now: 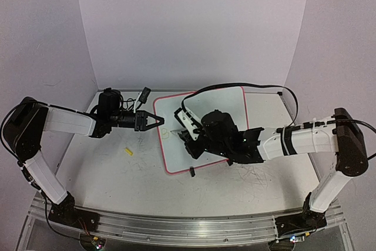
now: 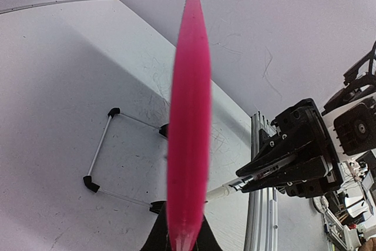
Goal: Write a sentence on the whiteboard
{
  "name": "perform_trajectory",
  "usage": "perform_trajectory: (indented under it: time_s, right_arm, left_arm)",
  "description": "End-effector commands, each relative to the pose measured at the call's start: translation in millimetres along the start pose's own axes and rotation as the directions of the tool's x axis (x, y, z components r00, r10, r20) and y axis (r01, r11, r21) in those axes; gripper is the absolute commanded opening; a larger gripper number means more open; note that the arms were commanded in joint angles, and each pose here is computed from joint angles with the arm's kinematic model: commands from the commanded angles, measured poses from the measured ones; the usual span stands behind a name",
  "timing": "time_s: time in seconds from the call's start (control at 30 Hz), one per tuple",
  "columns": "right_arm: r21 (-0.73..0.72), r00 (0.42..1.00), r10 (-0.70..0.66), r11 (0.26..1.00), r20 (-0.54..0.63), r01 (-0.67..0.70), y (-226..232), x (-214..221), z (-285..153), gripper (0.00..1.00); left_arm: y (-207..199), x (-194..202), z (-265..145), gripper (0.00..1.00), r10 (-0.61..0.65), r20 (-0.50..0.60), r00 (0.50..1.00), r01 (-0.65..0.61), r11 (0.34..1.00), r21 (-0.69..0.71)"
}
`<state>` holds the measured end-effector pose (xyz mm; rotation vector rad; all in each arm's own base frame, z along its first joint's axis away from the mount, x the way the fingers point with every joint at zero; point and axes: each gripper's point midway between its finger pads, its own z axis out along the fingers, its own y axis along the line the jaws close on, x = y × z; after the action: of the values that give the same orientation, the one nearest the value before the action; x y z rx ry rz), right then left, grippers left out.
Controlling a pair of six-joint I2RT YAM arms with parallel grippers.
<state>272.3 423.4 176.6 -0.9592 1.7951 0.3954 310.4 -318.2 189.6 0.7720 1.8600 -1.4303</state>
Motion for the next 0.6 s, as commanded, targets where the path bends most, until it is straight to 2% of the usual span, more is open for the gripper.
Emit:
perform_trajectory:
  time_s: [0.0,0.57]
  right_arm:
    - [-0.001,0.998,0.024,1.0,0.058,-0.024,2.8,-22.3,3.7,0.0]
    - [0.042,0.999,0.041,0.998,0.035,-0.043,-4.8,-14.5,3.3,0.0]
  left_arm:
    - [-3.6,-8.0,2.5,0.0,0.033,0.004,0.999,-0.033,0.999,0.016]
    - [-3.8,-8.1,2.5,0.0,0.031,0.003,1.0,-0.031,0.999,0.017]
